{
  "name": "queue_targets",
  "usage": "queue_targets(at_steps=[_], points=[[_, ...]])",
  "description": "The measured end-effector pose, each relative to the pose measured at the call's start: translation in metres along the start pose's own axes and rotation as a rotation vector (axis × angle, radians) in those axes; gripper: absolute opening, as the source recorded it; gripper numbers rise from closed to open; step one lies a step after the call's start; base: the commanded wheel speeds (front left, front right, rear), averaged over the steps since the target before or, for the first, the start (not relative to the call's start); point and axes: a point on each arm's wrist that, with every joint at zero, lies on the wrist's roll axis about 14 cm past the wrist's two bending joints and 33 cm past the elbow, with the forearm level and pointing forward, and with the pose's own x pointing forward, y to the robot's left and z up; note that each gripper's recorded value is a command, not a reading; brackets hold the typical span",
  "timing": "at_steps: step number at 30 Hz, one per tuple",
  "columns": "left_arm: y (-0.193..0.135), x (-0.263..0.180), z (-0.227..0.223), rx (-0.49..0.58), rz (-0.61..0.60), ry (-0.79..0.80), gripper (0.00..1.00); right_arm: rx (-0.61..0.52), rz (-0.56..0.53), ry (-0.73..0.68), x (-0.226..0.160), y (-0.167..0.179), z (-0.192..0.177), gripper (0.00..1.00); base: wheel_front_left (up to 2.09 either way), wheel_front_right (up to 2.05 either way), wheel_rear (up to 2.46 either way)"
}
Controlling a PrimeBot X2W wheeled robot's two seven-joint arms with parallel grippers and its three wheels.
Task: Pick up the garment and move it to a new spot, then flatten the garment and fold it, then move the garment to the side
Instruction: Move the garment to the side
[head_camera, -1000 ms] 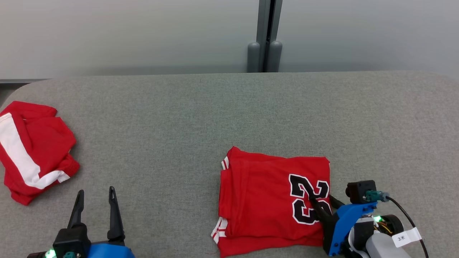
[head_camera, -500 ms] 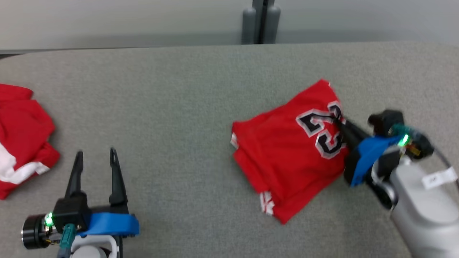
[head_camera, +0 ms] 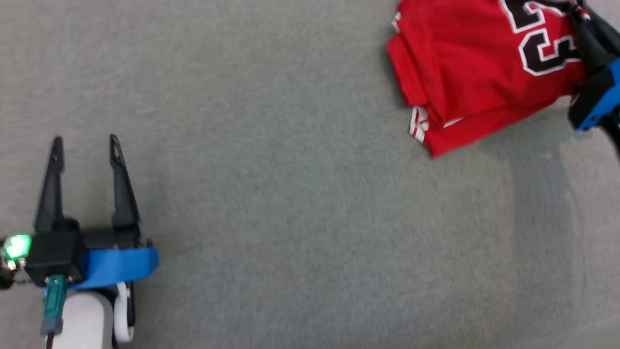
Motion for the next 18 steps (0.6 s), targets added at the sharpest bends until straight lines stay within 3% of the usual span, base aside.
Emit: queue_targets(at_steps=[8, 18], points=[[-0.02, 0.031, -0.008, 0.031, -0.072, -0.015, 1.0, -0.038, -0.155, 0.039, 0.0, -0.074, -0.009, 0.0, 0.0, 0.0, 0.0], [-0.016, 0.038, -0.009, 0.045, -0.07, -0.018, 1.0, -0.025, -0.235, 0.058, 0.021, -0.099, -0.012, 0.0, 0.0, 0.0, 0.0]])
